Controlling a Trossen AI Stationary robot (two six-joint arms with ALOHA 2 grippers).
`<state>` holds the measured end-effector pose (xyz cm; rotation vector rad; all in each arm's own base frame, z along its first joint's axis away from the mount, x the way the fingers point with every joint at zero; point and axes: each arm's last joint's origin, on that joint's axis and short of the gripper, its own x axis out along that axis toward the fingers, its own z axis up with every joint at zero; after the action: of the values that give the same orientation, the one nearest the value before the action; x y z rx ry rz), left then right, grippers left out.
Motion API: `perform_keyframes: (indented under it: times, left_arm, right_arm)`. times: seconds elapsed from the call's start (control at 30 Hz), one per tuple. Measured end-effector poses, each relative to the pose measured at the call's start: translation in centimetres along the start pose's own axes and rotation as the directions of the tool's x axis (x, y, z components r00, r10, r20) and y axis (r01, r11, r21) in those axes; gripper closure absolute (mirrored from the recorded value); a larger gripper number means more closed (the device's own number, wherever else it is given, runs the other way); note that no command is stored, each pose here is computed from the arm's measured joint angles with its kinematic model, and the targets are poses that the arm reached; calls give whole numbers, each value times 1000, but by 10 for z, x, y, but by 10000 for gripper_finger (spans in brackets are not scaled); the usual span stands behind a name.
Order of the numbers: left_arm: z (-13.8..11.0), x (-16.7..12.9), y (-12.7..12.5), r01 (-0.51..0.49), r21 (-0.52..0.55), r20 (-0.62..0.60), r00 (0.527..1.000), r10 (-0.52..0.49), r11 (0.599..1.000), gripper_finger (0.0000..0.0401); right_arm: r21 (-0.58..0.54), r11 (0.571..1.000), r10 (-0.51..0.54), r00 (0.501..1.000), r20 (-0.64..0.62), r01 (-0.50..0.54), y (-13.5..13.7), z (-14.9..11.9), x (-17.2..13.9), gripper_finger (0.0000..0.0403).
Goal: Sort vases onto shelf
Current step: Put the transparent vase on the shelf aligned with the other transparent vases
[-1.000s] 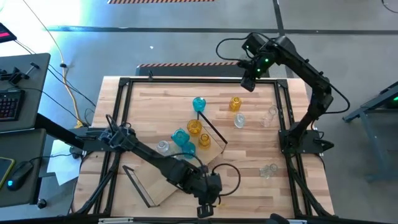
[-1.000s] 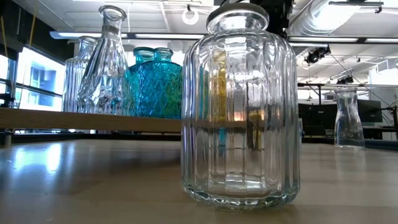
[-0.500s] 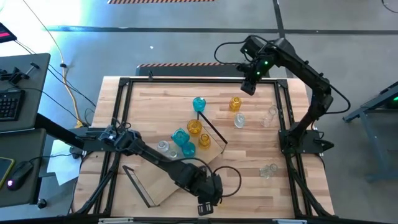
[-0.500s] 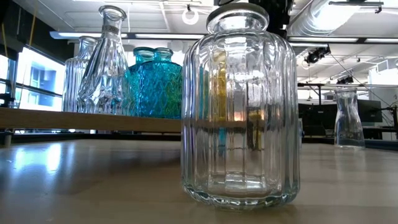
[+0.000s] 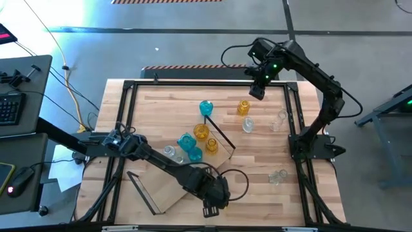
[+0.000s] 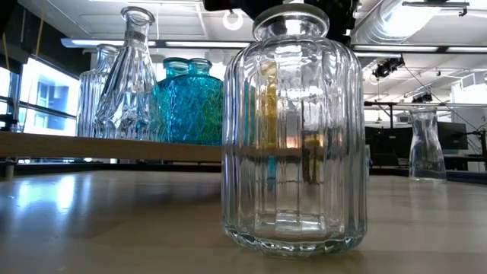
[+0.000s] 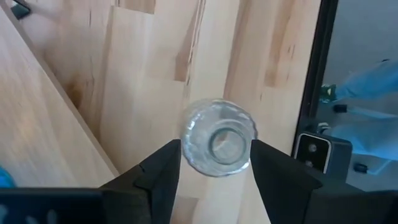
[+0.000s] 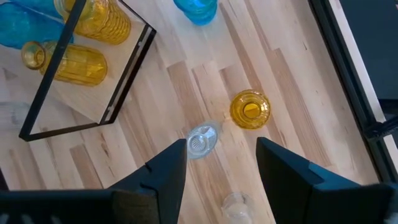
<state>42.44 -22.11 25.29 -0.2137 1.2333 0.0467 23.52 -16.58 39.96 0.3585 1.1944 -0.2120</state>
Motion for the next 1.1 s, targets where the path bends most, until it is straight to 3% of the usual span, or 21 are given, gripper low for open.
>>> perform_keyframes:
  times: [0.5,0.77,1.1]
  left_arm:
    - [0,19,5,5,10,-73,997,-4,1000,212]
    - [3,24,7,-15,-37,-61,998,13,999,214]
    - [2,29,5,21,-41,-83,996,-24,999,279]
  right_arm:
    - [0,1000,0,1000,0,0,0,0,0,226]
    - [-1,1000,0,1000,0,0,0,0,0,226]
    - [-4,1000,0,1000,0,0,0,0,0,226]
